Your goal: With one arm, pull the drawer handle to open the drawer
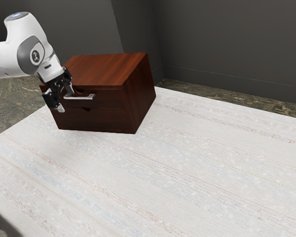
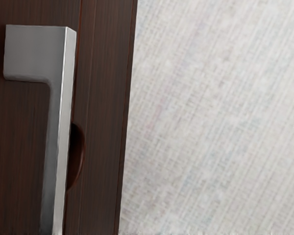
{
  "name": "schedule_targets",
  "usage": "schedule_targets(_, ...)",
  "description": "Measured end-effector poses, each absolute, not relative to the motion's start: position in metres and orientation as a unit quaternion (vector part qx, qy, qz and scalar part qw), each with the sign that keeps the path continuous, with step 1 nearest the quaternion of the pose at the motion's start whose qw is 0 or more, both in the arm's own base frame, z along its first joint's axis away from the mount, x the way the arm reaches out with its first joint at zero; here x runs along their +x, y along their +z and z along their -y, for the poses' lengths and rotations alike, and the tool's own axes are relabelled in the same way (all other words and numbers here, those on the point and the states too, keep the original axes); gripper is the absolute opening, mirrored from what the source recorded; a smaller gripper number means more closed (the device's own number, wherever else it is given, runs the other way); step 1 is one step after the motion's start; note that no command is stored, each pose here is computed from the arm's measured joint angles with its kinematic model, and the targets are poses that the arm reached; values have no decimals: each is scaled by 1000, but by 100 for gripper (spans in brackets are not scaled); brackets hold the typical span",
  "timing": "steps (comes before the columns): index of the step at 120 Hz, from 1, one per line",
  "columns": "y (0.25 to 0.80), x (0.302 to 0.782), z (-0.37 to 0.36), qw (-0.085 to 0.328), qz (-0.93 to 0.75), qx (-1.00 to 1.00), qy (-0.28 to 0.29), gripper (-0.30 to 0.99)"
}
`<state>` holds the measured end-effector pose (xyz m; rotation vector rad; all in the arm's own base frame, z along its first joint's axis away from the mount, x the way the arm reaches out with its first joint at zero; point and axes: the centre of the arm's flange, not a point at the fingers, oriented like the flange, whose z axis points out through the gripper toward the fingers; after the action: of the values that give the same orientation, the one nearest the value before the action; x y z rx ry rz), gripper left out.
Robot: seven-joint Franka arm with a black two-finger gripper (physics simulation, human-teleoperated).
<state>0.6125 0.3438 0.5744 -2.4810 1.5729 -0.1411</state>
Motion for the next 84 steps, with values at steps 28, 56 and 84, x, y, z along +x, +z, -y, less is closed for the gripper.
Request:
schedule_targets(28, 572, 615, -346, 104, -523, -845, -45, 69)
schedule_targets(56, 567, 617, -347, 103, -517, -849, -41, 69)
schedule_targets(84, 562, 619, -347, 101, -513, -852, -39, 64)
